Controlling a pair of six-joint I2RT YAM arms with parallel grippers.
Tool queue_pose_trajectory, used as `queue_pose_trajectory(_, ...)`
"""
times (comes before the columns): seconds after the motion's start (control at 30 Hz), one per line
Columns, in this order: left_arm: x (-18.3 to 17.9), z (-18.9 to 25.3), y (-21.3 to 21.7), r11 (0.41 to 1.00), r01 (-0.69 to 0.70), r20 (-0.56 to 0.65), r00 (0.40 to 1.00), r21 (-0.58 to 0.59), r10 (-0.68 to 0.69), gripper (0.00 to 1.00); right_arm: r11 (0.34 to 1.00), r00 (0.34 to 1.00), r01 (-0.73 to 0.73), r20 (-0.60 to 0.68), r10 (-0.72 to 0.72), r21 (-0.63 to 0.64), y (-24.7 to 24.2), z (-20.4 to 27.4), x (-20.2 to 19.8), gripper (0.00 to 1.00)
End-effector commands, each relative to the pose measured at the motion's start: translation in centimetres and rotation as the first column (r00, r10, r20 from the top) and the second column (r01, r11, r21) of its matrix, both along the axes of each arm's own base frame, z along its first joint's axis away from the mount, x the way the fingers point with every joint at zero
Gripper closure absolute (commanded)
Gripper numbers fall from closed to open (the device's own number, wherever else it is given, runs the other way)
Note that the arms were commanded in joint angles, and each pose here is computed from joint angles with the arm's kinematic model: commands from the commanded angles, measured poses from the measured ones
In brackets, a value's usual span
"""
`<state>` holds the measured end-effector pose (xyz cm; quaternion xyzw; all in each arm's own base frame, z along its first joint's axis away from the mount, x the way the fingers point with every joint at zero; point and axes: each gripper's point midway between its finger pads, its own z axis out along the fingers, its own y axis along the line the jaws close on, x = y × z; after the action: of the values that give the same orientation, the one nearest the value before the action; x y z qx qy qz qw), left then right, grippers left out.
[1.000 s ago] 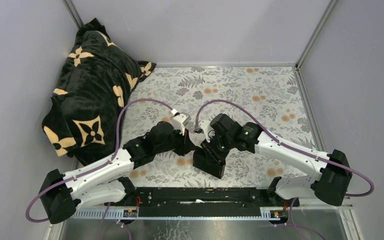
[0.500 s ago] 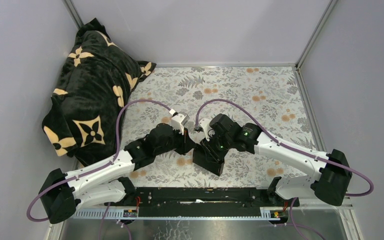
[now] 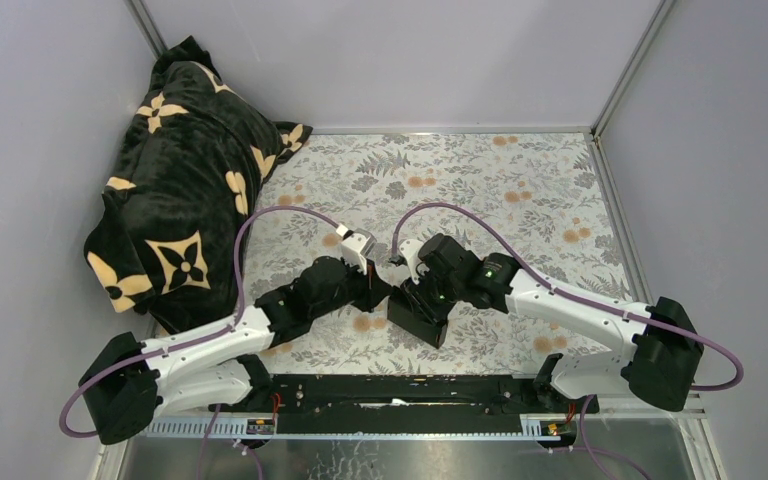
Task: Fold the paper box
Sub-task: Close the paper box at the center of the board.
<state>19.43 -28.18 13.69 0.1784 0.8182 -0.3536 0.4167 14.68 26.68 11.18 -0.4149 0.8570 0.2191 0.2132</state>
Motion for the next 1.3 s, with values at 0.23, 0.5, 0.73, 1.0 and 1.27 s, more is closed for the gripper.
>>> queue_pose_trajectory(0.23,1.1,-0.3,-0.5,0.999,-0.036,0.058,0.998,-0.038,0.038,0.90,0.997,0.993,0.069,0.091,-0.071,0.028,0.6,0.1,2.0,0.85)
queue_pose_trajectory(0.5,1.5,-0.9,-0.7,0.998,-0.046,0.065,0.997,-0.037,0.048,0.91,0.996,0.990,0.089,0.113,-0.090,0.010,0.2,-0.7,2.5,0.85)
queue_pose_trajectory(0.73,2.3,0.3,0.6,0.996,-0.086,0.136,0.987,-0.033,0.090,0.79,0.985,0.963,0.175,0.208,-0.170,-0.005,-0.6,-0.9,4.6,0.86)
queue_pose_trajectory(1.0,4.2,-1.4,-0.4,0.998,-0.028,0.178,0.983,-0.065,0.039,0.58,0.986,0.968,0.169,0.189,-0.166,-0.002,-0.2,-2.1,4.5,0.85)
queue_pose_trajectory(1.27,7.7,-0.1,1.0,0.993,0.033,0.224,0.974,-0.114,-0.007,0.52,0.991,0.983,0.133,0.131,-0.130,-0.020,0.2,-2.7,3.5,0.85)
